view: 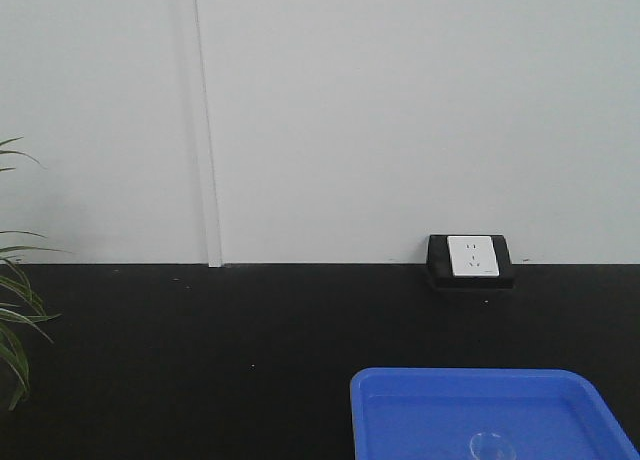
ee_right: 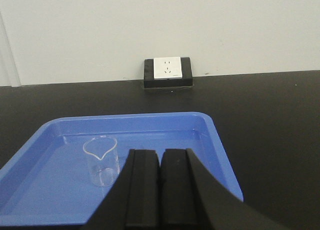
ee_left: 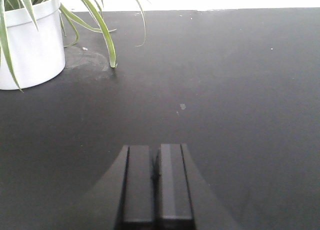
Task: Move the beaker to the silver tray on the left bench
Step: 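Lower the open right gripper over the clear beaker in the blue tray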
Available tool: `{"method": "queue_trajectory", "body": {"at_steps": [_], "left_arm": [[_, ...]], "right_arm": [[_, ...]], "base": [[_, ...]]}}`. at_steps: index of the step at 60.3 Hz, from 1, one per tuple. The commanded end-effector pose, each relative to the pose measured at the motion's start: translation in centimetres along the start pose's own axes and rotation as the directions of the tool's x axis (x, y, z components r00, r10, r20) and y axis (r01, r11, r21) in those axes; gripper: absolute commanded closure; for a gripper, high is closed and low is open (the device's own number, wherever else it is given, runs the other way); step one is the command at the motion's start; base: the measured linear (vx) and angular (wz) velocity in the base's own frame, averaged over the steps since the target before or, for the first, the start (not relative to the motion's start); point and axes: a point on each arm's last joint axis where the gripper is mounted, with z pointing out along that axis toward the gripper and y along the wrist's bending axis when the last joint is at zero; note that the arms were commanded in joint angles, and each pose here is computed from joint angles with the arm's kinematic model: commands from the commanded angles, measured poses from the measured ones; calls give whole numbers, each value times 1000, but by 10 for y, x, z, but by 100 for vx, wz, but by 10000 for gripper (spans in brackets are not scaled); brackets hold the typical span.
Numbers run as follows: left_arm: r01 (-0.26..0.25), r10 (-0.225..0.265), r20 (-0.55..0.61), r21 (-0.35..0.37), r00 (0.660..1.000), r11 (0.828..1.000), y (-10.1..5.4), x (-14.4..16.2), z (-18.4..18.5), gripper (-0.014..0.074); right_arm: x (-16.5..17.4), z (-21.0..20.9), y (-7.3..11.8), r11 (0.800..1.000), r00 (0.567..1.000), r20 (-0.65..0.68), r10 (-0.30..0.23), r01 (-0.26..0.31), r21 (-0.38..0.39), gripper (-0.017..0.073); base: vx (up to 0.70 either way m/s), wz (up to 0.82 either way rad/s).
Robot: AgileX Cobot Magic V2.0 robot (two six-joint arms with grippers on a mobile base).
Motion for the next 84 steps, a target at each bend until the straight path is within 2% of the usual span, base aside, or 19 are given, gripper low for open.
{"method": "queue_trajectory", "body": {"at_steps": [1, 68, 79, 84], "left_arm": [[8, -8, 71, 0, 997, 1000, 0, -1, 1, 592], [8, -8, 69, 0, 998, 1000, 0, -1, 1, 592], [8, -8, 69, 0, 998, 1000, 0, -1, 1, 592], [8, -8, 69, 0, 998, 1000, 0, -1, 1, 592]], "right_arm": [[-6, -1, 0, 1000, 996, 89, -10, 10, -4, 571], [-6, -1, 0, 1000, 996, 91, -12, 12, -4, 571], [-12, -1, 1, 1000, 988, 152, -8, 9, -7, 571], [-17, -2, 1, 1000, 980, 198, 25, -22, -14, 571]], "base": [[0, 0], [0, 0], [0, 0], [0, 0]]}}
